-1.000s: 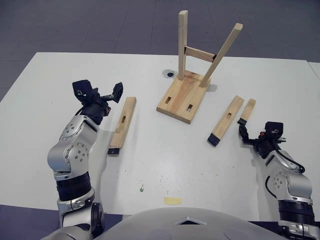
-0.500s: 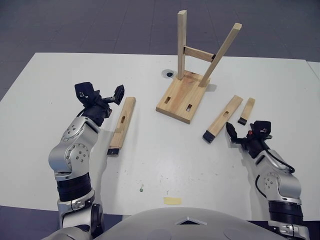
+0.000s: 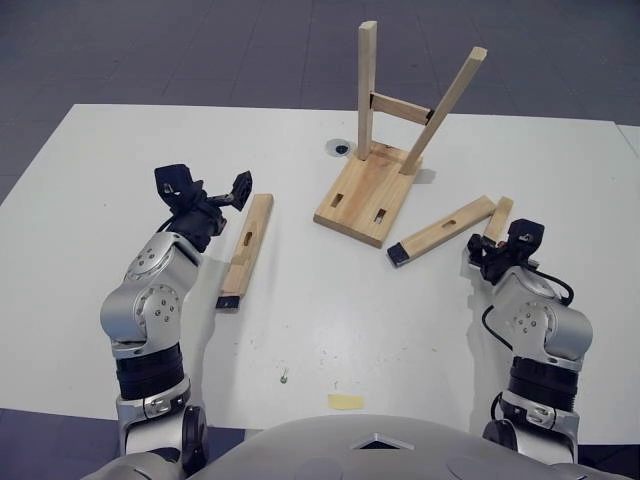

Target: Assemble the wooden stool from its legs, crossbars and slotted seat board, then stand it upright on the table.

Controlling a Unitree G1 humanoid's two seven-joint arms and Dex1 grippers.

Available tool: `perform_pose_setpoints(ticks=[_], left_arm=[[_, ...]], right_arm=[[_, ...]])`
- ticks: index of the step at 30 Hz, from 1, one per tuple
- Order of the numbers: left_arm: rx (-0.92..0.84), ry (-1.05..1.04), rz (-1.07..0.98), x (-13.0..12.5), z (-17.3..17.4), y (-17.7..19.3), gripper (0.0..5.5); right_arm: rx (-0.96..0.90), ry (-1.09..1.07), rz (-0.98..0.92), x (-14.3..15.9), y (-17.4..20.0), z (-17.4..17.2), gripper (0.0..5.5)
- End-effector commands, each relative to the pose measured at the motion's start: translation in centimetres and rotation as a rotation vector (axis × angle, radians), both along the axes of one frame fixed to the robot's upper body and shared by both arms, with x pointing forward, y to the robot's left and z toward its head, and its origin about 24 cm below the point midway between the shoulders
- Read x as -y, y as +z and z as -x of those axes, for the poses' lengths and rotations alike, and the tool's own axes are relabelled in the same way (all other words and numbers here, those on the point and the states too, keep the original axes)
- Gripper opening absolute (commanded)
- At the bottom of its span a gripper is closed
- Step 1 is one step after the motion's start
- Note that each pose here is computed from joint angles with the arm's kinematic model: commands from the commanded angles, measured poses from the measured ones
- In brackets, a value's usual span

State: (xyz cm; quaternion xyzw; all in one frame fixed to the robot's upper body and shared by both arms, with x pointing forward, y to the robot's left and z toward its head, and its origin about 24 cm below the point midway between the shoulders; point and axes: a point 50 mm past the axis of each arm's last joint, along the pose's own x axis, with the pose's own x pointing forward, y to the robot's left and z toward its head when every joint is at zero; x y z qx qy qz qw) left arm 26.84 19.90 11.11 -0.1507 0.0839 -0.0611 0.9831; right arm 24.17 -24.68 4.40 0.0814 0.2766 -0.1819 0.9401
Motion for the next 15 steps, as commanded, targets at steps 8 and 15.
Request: perform_pose_setpoints(ticks=[8, 15], left_arm=[[0.003, -0.015, -0.015, 0.3, -0.3, -0.1, 5.40], [0.062, 0.059, 0.013, -0.5, -0.9, 1.3, 5.40]], right_arm=[[-0.187, 0.061, 0.010, 1.4, -4.5, 1.9, 1.77], [0.017, 0.020, 0.143, 2.6, -2.3, -0.6, 1.31]])
